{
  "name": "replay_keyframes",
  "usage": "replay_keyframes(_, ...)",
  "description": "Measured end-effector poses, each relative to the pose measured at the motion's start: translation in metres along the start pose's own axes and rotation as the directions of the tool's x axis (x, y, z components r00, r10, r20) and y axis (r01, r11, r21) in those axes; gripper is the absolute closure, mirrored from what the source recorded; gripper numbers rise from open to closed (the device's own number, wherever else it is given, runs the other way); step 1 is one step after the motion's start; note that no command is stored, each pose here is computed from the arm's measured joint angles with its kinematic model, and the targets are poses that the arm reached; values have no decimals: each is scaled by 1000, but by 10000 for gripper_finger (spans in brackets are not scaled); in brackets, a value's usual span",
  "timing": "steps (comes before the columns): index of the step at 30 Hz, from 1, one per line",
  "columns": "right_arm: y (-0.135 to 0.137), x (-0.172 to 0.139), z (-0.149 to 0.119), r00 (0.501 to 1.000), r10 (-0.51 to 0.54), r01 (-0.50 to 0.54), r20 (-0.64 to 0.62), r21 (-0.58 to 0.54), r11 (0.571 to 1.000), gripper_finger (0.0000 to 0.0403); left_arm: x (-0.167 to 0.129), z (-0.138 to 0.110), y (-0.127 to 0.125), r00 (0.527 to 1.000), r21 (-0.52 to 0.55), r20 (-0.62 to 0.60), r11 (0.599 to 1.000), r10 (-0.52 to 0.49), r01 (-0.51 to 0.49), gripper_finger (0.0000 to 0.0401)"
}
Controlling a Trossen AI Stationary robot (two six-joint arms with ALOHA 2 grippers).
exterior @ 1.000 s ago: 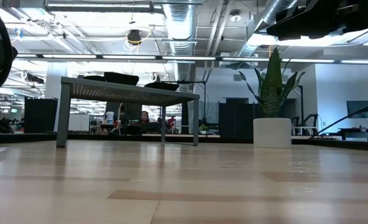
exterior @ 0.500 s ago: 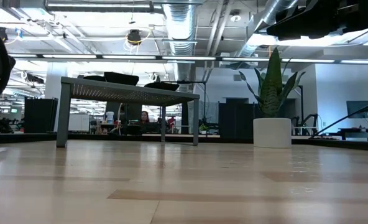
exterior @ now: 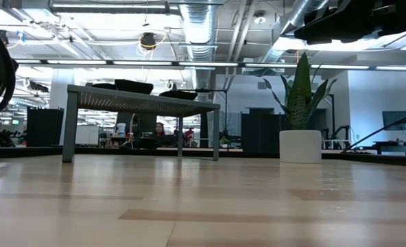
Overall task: Pick & Place Mini shaped plates
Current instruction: Stack the black leaf-shaped plate on the black leaf-shaped plate on the shelf
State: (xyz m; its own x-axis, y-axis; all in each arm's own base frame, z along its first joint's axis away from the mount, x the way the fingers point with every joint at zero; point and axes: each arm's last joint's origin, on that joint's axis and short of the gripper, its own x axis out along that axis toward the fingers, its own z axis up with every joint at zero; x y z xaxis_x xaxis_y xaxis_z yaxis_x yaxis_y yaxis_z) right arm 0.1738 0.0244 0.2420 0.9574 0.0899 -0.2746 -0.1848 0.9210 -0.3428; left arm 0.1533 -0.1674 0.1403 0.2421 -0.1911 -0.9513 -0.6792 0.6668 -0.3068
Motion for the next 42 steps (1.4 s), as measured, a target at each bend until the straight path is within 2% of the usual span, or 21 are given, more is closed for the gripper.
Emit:
replay_keyframes(9,0,0,0,1000,0,0,0,0,1000,310,-15,1,-26,993,97,44,990,-111,106,395)
replay_keyframes(15,0,0,0,1000,0,0,0,0,1000,310,-16,4,-28,989,123,92,987,-117,105,395)
replay_keyframes(19,0,0,0,1000,0,0,0,0,1000,310,-16,5,-27,993,114,24,987,-114,110,390)
replay_keyframes(22,0,0,0,1000,0,0,0,0,1000,310,-16,2,-27,992,115,-63,987,-109,116,375)
replay_keyframes(27,0,0,0,1000,0,0,1,0,1000,310,-16,-3,-27,986,128,-133,984,-105,122,332)
replay_keyframes(34,0,0,0,1000,0,0,1,0,1000,310,-15,-4,-27,992,145,-73,983,-105,115,270)
replay_keyframes(37,0,0,0,1000,0,0,0,0,1000,310,-9,-3,-27,996,180,-35,979,-88,93,262)
replay_keyframes(42,0,0,0,1000,0,0,0,0,1000,310,9,-5,-26,998,189,-66,981,-25,37,261)
